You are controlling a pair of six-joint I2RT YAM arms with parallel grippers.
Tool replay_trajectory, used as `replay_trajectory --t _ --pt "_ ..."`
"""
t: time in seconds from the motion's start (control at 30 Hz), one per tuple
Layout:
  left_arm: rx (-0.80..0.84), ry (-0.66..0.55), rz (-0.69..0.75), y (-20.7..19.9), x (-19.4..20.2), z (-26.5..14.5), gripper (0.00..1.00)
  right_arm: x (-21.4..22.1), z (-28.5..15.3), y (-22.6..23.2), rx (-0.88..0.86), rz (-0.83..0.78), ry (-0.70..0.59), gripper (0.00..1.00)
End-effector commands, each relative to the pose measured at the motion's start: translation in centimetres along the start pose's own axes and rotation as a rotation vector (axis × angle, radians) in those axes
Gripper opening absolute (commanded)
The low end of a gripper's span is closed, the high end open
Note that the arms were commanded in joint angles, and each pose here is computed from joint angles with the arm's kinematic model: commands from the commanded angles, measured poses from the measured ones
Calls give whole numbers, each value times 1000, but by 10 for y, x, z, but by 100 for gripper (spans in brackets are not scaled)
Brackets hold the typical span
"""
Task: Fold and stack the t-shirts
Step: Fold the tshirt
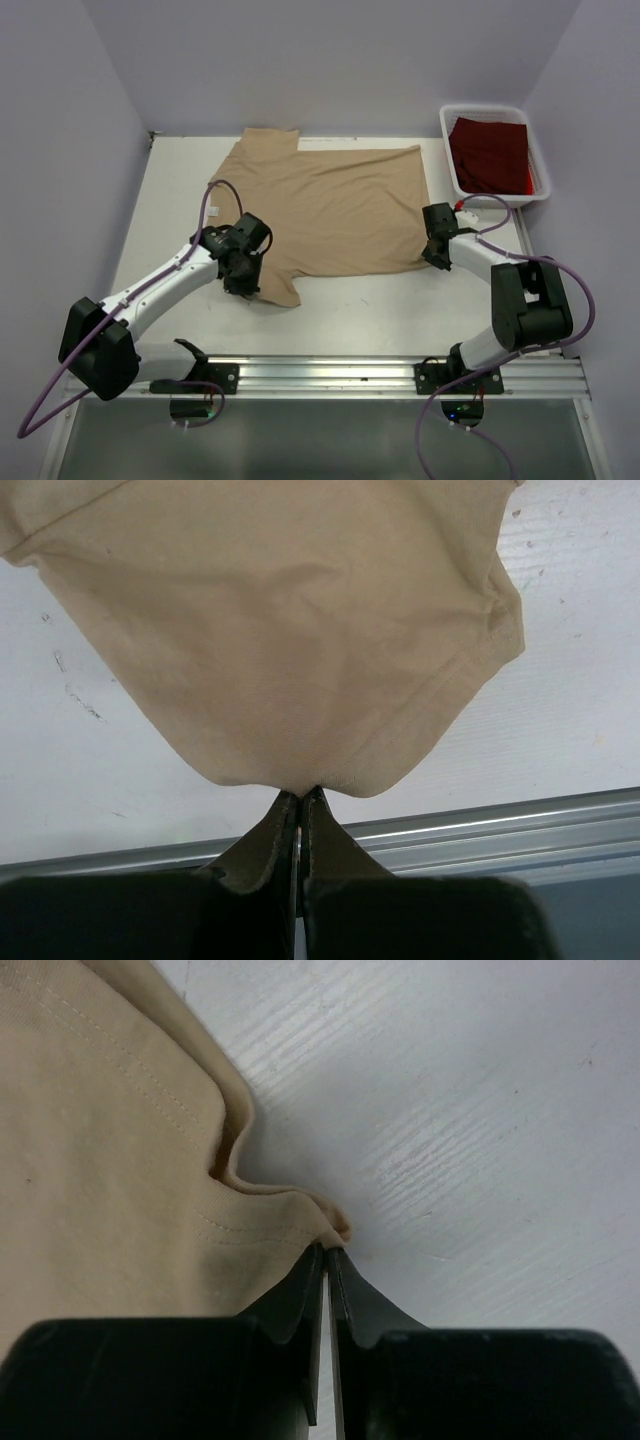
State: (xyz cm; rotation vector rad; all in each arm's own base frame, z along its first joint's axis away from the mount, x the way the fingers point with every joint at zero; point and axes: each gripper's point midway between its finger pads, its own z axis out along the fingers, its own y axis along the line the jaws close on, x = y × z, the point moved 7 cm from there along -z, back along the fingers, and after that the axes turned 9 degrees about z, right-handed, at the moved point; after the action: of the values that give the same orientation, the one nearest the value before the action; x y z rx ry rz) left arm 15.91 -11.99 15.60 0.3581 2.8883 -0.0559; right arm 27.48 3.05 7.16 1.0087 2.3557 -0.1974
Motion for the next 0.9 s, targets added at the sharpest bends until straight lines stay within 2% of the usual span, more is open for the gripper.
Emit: replay_trajectory --t 0.0,0.07,0.17,0.5,0.67,0.87 --pt "-15 -25 -8 2 1 -7 0 17 11 -12 53 -27 61 6" --pt "-14 -34 -13 2 -1 -10 0 16 9 -11 41 -31 63 0" --pt "-15 -82 -20 2 -8 -18 0 11 -1 -11 10 -32 50 0" --pt "-47 -390 -125 11 -34 -73 0 -20 -80 -30 -168 -19 -86 0" --pt "-84 -429 -171 18 -33 -82 0 -34 -113 -39 -221 -7 -148 0" --pt "-168 -477 -209 27 -37 -77 0 -41 -117 -36 -221 -20 -165 0"
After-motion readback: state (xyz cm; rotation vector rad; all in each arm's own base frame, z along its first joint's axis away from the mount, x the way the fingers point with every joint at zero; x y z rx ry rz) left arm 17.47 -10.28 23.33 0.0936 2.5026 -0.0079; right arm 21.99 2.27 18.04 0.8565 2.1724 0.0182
